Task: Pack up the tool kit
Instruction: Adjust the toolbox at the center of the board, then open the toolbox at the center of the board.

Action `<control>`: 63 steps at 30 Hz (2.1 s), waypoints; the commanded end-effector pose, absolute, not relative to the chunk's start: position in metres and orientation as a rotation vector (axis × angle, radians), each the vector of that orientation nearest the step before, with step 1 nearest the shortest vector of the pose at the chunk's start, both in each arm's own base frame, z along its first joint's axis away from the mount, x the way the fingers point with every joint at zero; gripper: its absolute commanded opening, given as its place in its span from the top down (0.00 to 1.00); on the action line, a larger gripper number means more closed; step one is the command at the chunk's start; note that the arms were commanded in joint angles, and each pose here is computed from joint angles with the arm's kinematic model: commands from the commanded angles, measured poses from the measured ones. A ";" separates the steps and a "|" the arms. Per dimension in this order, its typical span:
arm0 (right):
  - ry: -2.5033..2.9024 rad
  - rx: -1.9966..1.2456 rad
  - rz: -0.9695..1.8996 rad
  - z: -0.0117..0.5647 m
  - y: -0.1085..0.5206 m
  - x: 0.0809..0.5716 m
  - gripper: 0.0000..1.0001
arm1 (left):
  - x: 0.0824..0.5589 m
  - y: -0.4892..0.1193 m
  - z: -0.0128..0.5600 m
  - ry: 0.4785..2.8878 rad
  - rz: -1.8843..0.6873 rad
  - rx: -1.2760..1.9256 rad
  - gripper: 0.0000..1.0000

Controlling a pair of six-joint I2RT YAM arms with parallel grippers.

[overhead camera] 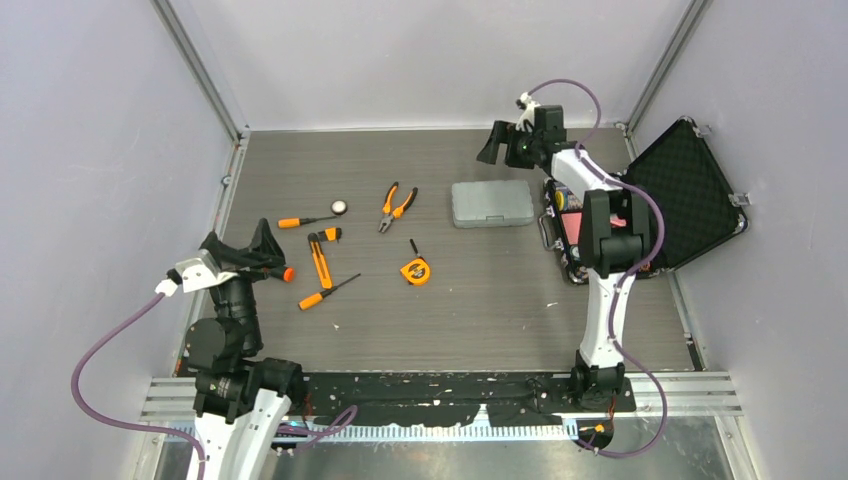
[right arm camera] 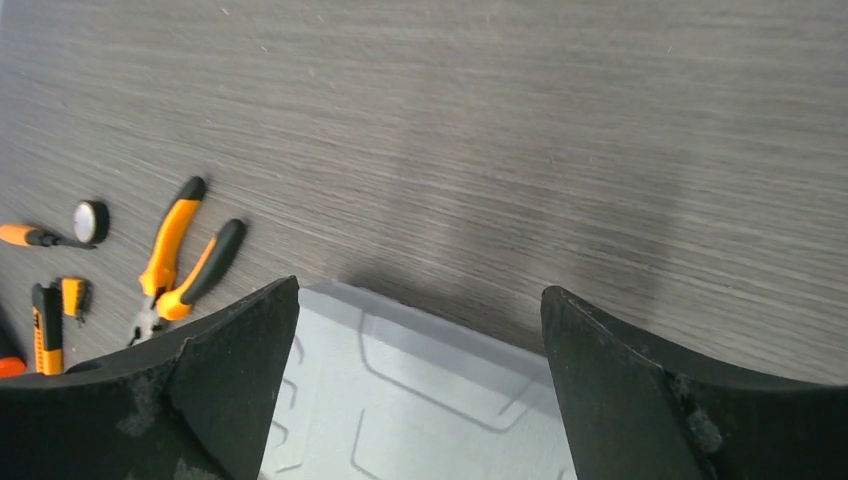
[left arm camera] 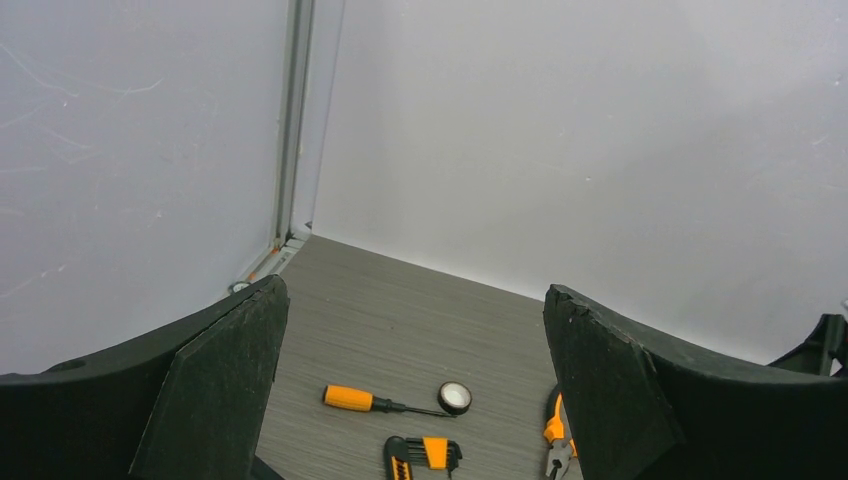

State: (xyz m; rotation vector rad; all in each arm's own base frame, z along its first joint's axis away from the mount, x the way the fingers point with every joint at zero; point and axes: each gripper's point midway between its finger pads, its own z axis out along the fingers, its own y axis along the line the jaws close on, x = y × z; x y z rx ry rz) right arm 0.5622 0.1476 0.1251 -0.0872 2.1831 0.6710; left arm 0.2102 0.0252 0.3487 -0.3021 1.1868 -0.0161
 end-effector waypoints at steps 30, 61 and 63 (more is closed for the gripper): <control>2.238 0.031 0.641 0.135 0.164 0.343 0.04 | 0.267 -0.088 0.308 1.637 -0.590 -0.179 0.01; 2.397 0.151 0.789 0.046 0.189 0.352 0.15 | 0.344 -0.332 0.119 2.456 -1.080 -0.077 0.44; 2.405 0.147 0.794 0.042 0.190 0.350 0.16 | 0.348 -0.333 0.111 2.470 -1.067 -0.074 0.46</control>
